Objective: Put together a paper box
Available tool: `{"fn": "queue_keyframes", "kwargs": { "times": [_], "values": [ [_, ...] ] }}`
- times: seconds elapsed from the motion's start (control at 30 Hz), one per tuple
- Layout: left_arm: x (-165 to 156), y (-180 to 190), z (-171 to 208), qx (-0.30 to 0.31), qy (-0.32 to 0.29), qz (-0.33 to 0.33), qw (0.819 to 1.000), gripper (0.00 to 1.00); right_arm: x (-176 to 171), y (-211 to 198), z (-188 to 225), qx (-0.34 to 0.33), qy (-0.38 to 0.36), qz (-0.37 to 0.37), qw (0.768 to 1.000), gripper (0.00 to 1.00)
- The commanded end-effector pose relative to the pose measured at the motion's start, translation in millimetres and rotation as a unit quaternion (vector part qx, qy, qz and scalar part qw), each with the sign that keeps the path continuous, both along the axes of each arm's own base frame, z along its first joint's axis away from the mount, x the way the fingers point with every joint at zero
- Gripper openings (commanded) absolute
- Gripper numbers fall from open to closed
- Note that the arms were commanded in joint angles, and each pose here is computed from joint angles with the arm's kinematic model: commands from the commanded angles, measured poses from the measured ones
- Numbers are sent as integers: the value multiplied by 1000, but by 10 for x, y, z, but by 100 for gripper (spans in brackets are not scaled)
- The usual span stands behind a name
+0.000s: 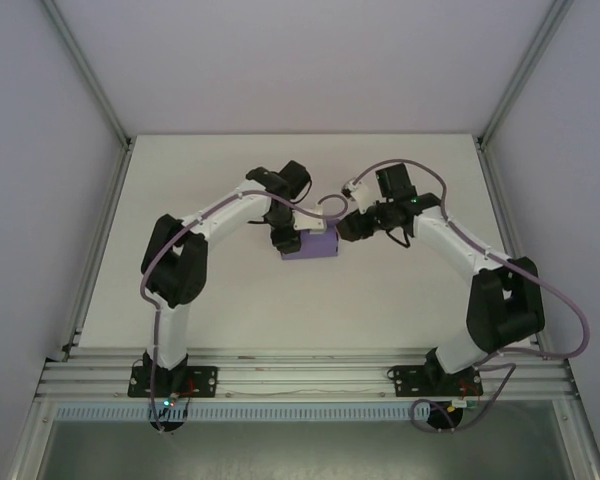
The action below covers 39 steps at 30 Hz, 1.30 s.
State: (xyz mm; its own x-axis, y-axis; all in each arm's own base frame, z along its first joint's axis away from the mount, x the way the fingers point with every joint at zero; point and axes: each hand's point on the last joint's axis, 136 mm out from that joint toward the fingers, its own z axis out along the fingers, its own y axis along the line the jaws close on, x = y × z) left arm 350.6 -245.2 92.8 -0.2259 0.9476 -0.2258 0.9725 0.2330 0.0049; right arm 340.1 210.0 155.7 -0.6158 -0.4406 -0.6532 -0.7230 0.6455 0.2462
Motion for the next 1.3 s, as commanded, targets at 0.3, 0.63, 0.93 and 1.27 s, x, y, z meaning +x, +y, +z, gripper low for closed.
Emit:
{"fn": "queue_keyframes", "kwargs": {
  "times": [0.3, 0.63, 0.93, 1.27],
  "values": [
    [-29, 15, -100, 23, 23, 6, 999, 39, 145, 84, -16, 9, 12, -21, 1000, 18],
    [38, -21, -79, 17, 9, 18, 1000, 39, 181, 190, 99, 81, 37, -105, 991, 0],
    [123, -125, -25, -4, -5, 31, 1000, 40, 161, 231, -15, 85, 16, -265, 960, 0],
    [134, -133, -23, -4, -9, 35, 999, 42, 145, 33, -523, 10, -19, -284, 959, 0]
  ]
}}
